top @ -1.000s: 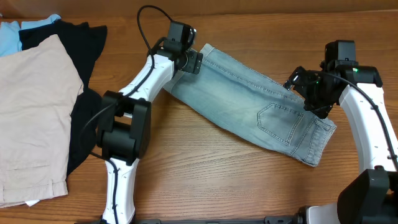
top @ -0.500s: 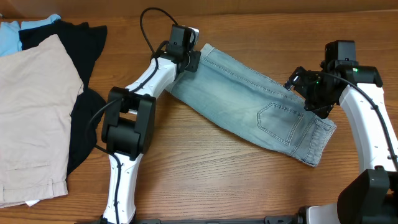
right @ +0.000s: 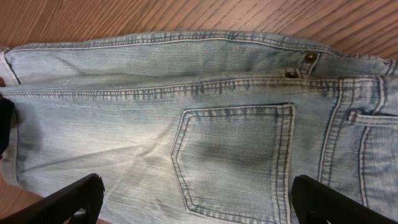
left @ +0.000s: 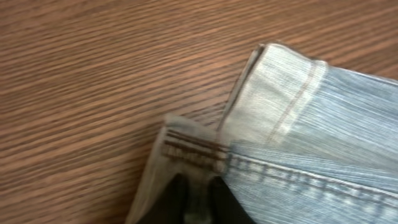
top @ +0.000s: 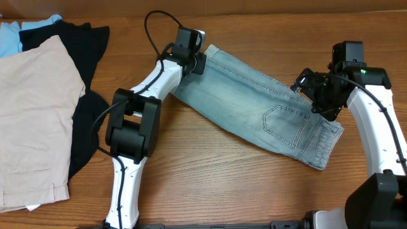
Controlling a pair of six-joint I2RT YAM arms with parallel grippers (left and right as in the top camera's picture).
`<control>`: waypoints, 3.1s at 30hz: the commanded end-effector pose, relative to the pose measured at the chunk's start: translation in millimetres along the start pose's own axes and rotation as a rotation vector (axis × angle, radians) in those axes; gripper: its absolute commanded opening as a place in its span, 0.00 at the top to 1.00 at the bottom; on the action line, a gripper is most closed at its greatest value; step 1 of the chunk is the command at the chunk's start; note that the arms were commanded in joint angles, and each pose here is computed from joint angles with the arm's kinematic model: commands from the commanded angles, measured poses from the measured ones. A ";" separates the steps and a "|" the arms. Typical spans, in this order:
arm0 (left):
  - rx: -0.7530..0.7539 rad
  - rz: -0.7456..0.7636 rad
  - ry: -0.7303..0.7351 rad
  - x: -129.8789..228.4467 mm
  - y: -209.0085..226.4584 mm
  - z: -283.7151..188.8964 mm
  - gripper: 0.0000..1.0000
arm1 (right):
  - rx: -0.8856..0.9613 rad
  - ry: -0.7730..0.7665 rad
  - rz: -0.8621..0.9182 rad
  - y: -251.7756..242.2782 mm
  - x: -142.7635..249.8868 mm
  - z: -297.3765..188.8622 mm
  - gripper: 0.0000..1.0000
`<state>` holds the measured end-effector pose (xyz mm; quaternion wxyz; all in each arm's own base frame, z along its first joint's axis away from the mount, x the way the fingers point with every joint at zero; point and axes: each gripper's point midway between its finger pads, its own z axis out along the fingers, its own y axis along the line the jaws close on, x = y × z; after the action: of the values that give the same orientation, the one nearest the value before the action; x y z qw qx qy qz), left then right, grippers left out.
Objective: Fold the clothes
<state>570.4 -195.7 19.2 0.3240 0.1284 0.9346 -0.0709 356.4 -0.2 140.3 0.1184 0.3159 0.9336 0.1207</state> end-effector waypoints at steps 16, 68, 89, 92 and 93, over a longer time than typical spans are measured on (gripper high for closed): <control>-0.012 -0.018 -0.075 -50.3 -1.6 -27.6 0.96 | -0.005 -0.026 -0.011 2.7 -6.1 -5.8 0.00; 0.020 0.069 -0.208 -107.0 -37.6 -14.4 0.49 | 0.012 -0.046 -0.012 0.1 -10.0 -5.8 0.00; -0.150 0.015 0.090 -44.2 11.0 -26.6 0.03 | 0.006 -0.055 -0.013 1.6 -12.2 -5.9 0.00; -0.149 0.016 0.112 -34.8 11.2 -17.2 0.01 | 0.006 -0.055 -0.013 1.6 -12.1 -5.9 0.00; -0.149 0.016 0.119 -32.0 11.5 -14.5 0.00 | 0.006 -0.055 -0.013 1.6 -12.1 -5.9 0.00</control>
<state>584.9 -185.3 34.1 0.2621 0.1233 0.9570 0.0172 359.7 -5.0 140.7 0.1292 0.3168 0.9332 0.1097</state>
